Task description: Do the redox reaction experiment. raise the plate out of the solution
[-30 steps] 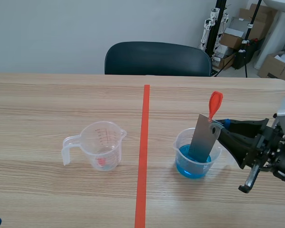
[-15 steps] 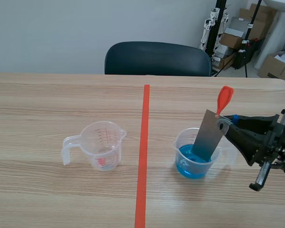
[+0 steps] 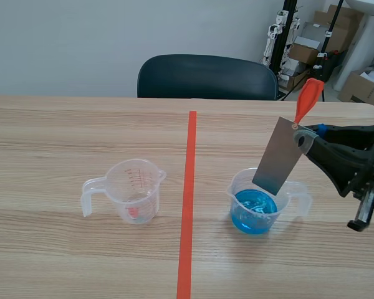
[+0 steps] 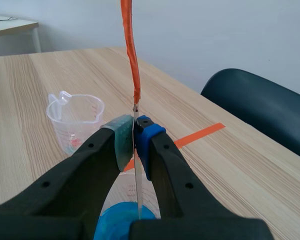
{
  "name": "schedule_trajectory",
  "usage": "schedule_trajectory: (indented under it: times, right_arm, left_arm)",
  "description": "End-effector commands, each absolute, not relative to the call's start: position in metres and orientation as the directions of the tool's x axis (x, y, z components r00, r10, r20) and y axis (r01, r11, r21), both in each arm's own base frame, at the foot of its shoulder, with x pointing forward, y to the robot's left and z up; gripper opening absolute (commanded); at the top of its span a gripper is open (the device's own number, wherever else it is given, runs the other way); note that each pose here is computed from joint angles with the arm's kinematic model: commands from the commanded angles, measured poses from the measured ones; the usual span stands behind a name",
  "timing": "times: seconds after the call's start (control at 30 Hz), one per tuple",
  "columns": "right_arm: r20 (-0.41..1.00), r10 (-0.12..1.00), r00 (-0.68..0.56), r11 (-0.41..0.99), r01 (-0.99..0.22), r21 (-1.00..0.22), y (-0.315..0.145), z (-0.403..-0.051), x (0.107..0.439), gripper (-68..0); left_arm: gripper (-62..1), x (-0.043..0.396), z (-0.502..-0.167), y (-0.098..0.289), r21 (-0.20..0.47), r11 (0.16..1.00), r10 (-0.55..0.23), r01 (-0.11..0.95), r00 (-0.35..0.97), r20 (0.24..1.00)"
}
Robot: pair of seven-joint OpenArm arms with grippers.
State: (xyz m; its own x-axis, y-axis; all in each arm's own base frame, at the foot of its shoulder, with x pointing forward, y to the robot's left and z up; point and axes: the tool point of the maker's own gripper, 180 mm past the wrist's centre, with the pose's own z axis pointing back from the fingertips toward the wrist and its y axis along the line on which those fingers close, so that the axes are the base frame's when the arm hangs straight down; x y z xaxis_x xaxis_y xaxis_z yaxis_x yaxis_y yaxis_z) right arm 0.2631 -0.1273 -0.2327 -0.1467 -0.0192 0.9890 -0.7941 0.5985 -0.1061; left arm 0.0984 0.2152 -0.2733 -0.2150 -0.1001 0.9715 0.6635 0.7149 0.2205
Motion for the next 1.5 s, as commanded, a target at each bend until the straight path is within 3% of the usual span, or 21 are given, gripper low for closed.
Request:
schedule_trajectory:
  times: [0.0, 0.17, 0.43, 0.63, 0.8, 1.23, 1.47]
  right_arm:
    - [0.982, -0.034, -0.183, 0.6, -0.79, -0.127, -0.131, -0.216, 0.268, -67.1]
    - [0.986, -0.043, -0.158, 0.587, -0.803, -0.103, -0.131, -0.206, 0.267, -67.1]
    - [0.989, -0.079, -0.123, 0.603, -0.796, -0.051, -0.13, -0.192, 0.27, -67.1]
    - [0.993, -0.096, -0.073, 0.611, -0.791, 0.001, -0.13, -0.186, 0.273, -67.1]
    - [0.991, -0.117, -0.064, 0.609, -0.793, 0.021, -0.129, -0.174, 0.272, -67.1]
    - [0.992, -0.12, -0.042, 0.612, -0.79, 0.041, -0.126, -0.151, 0.276, -67.1]
    - [0.994, -0.106, -0.039, 0.621, -0.783, 0.035, -0.127, -0.141, 0.283, -67.1]
  left_arm:
    - [-58.2, 0.102, -0.259, 0.223, 0.237, 0.722, -0.081, 0.65, -0.26, 0.962]
    - [-58.2, 0.129, -0.237, 0.25, 0.294, 0.745, -0.118, 0.599, -0.316, 0.941]
    - [-58.4, 0.186, -0.229, 0.265, 0.245, 0.707, -0.145, 0.663, -0.204, 0.968]
    - [-58.4, 0.229, -0.221, 0.259, 0.262, 0.686, -0.184, 0.679, -0.187, 0.965]
    - [-58.4, 0.252, -0.221, 0.232, 0.297, 0.634, -0.245, 0.714, -0.179, 0.953]
    - [-58.4, 0.29, -0.254, 0.131, 0.275, 0.537, -0.307, 0.798, -0.119, 0.944]
    - [-58.4, 0.31, -0.26, 0.082, 0.293, 0.48, -0.333, 0.827, -0.138, 0.933]
